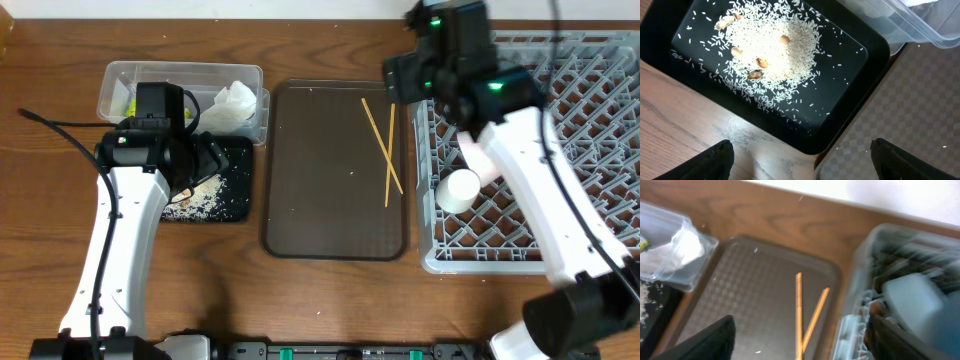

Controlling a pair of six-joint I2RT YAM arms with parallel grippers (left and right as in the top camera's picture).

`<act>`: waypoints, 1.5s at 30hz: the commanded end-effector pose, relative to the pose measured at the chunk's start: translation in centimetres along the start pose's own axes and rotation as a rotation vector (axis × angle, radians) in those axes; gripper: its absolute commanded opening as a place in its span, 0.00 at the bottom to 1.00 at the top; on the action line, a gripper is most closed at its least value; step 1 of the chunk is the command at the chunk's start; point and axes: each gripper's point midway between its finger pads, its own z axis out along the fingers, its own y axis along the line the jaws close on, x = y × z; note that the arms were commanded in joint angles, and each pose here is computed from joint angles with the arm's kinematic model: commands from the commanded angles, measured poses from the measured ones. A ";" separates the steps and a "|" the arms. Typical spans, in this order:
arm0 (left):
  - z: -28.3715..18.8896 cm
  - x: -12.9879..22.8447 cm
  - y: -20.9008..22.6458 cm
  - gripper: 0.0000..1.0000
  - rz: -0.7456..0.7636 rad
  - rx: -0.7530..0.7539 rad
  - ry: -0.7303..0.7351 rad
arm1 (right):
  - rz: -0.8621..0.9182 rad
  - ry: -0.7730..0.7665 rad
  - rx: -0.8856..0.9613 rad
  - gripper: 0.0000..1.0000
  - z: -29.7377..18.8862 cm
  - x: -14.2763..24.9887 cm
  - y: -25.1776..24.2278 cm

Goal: Sort waste into correct bins and load items into the dishwasher rack
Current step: 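Move the right gripper over the chopsticks on the brown tray, then lower the right gripper and grasp one wooden chopstick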

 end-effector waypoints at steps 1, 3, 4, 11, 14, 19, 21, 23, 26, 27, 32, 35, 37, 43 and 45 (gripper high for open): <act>-0.8 -0.6 0.1 0.90 0.001 0.001 -0.027 | 0.002 0.111 -0.025 0.73 3.9 2.9 2.2; -0.8 -0.6 0.1 0.90 0.001 0.001 -0.027 | -0.001 0.160 -0.002 0.70 5.6 4.4 2.7; -0.8 -0.6 0.1 0.90 0.001 0.001 -0.027 | -0.002 0.182 0.013 0.68 6.2 5.0 2.6; -0.8 -0.6 0.1 0.90 0.001 0.001 -0.027 | -0.036 0.348 0.047 0.53 10.2 10.0 2.3; -0.8 -0.6 0.1 0.90 0.001 0.001 -0.027 | -0.057 0.398 0.055 0.46 11.5 11.6 2.2; -0.8 -0.6 0.1 0.90 0.001 0.001 -0.027 | -0.073 0.467 0.067 0.39 13.0 13.8 1.8; -0.8 -0.6 0.0 0.90 0.001 0.002 -0.027 | -0.080 0.490 0.079 0.39 13.5 14.6 1.5; -0.8 -0.6 0.1 0.90 0.001 0.001 -0.028 | -0.088 0.503 0.096 0.39 13.9 15.1 1.2; -0.8 -0.6 0.1 0.90 0.001 0.001 -0.028 | -0.095 0.520 0.117 0.39 14.4 15.7 0.8; -0.8 -0.6 0.1 0.90 0.001 0.001 -0.027 | -0.098 0.526 0.122 0.39 14.5 15.9 0.7; -0.8 -0.6 0.1 0.90 0.001 0.001 -0.027 | -0.131 0.563 0.118 0.37 15.0 17.0 0.5; -0.8 -0.6 0.1 0.90 0.001 0.001 -0.027 | -0.137 0.576 0.118 0.36 15.2 17.5 0.4; -0.8 -0.6 0.1 0.90 0.001 0.001 -0.027 | -0.137 0.583 0.119 0.35 15.4 17.8 0.4; -0.8 -0.6 0.1 0.90 0.001 0.001 -0.027 | -0.175 0.605 0.110 0.34 15.5 18.4 0.3; -0.8 -0.6 0.1 0.90 0.001 0.001 -0.027 | -0.188 0.607 0.106 0.34 15.5 18.5 0.3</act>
